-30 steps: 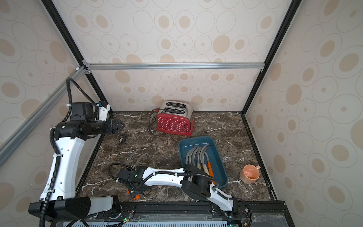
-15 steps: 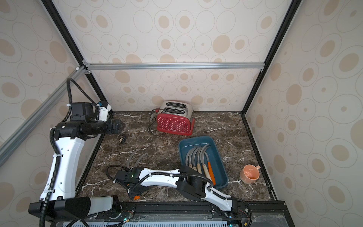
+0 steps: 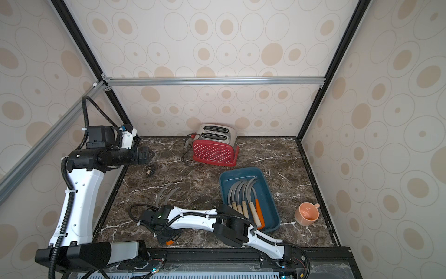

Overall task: Put small sickles into storage boxes
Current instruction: Pick up the sickle at the center of the board.

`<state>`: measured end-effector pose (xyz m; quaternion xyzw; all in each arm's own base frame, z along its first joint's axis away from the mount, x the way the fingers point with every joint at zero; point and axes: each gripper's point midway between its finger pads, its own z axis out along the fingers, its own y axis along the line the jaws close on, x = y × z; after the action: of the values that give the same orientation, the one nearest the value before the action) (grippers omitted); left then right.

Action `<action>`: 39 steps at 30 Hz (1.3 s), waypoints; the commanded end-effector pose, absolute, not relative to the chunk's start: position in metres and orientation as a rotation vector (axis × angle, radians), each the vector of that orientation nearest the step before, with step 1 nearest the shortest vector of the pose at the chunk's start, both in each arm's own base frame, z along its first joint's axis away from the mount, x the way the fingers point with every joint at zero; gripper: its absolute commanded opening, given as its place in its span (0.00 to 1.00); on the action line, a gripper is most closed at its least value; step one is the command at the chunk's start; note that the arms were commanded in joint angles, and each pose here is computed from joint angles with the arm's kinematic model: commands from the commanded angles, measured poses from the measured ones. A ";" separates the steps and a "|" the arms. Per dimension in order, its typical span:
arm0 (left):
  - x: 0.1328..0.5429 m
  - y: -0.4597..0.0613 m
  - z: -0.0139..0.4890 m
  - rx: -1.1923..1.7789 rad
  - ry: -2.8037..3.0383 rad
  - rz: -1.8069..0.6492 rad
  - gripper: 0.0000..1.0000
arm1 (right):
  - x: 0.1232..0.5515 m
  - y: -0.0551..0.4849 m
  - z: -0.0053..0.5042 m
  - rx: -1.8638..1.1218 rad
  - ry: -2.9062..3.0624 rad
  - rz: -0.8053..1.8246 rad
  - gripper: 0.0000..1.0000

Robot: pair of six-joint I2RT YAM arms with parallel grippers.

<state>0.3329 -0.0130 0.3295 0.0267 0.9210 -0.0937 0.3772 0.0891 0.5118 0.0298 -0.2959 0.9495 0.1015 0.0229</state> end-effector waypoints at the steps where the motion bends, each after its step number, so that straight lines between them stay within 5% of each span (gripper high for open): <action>1: 0.327 -0.014 0.335 0.090 2.352 -0.249 0.99 | 0.089 0.497 0.017 -0.901 2.974 0.192 0.50; 27: 0.335 -0.019 0.332 0.083 2.356 -0.295 0.99 | 0.101 0.492 0.008 -0.991 3.019 0.188 0.51; 39: 0.339 -0.020 0.331 0.087 2.358 -0.305 0.99 | 0.097 0.482 -0.015 -0.991 3.078 0.082 0.31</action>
<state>0.3386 -0.0194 0.3218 0.0319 0.9237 -0.1149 0.3642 0.1046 0.5017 0.0213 -0.3106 0.9475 0.0755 -0.0104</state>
